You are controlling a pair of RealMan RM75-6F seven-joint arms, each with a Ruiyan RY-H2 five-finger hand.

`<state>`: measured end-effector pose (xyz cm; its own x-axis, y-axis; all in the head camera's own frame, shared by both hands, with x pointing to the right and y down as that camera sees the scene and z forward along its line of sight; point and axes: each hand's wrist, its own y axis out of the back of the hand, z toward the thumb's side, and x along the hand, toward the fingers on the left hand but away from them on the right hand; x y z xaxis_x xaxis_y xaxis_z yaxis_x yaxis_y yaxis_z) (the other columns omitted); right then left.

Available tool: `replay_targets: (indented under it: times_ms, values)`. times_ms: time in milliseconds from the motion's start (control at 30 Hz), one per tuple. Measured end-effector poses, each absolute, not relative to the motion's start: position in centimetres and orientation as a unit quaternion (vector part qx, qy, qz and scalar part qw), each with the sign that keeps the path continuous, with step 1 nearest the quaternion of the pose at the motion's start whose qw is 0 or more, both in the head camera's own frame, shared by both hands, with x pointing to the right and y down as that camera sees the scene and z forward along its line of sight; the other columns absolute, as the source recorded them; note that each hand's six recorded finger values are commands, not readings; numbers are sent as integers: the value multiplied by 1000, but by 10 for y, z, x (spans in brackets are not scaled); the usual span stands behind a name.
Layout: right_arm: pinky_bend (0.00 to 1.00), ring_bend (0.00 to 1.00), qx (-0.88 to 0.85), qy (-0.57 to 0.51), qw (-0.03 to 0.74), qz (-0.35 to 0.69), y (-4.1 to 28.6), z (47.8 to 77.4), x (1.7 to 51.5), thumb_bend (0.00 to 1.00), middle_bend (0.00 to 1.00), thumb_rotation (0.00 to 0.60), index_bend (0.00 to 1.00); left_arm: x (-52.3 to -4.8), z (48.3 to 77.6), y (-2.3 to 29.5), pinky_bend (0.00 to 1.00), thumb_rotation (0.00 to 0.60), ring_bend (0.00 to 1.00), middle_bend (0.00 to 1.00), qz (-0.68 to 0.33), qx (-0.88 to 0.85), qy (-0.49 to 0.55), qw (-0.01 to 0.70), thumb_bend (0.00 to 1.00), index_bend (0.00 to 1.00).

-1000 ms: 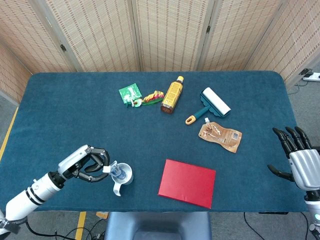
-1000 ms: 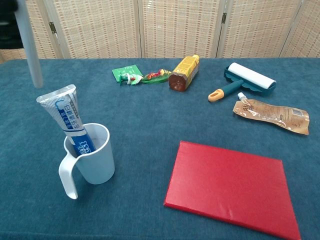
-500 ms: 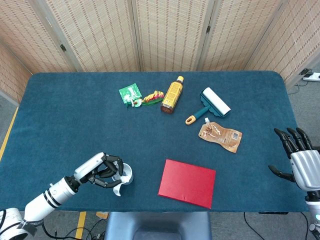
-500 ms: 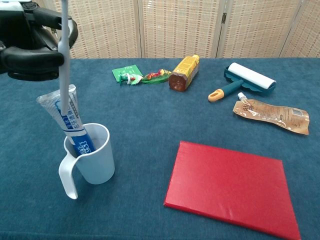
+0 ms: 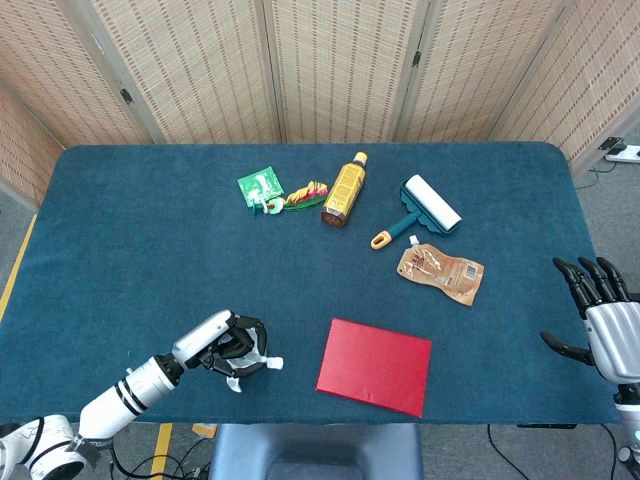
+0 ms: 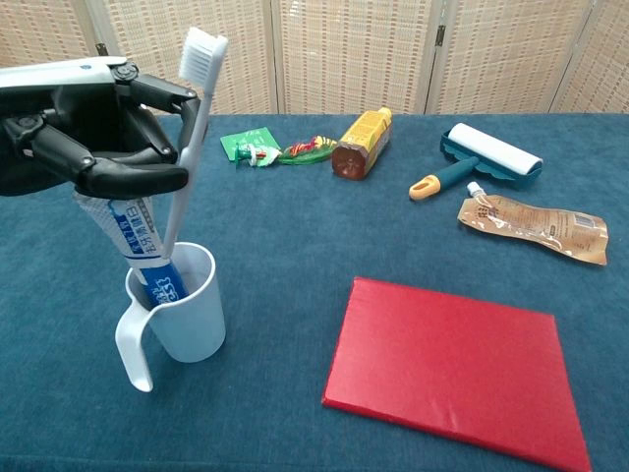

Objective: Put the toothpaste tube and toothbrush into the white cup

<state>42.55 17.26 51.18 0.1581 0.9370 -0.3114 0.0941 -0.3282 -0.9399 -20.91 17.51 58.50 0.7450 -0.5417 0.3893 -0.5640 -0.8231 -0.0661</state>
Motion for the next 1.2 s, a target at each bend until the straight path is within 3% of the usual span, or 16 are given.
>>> replay_targets:
  times_ms: [867, 1200]
  values:
    - [84, 97, -637, -408, 411, 508, 174, 512, 430, 38, 178, 600, 11, -212, 596, 172, 1000, 600, 951, 1000, 235, 926, -295, -24, 409, 615]
    - [84, 100, -638, -408, 413, 506, 174, 511, 429, 38, 178, 600, 11, -222, 593, 171, 1000, 600, 951, 1000, 237, 924, -298, -21, 409, 503]
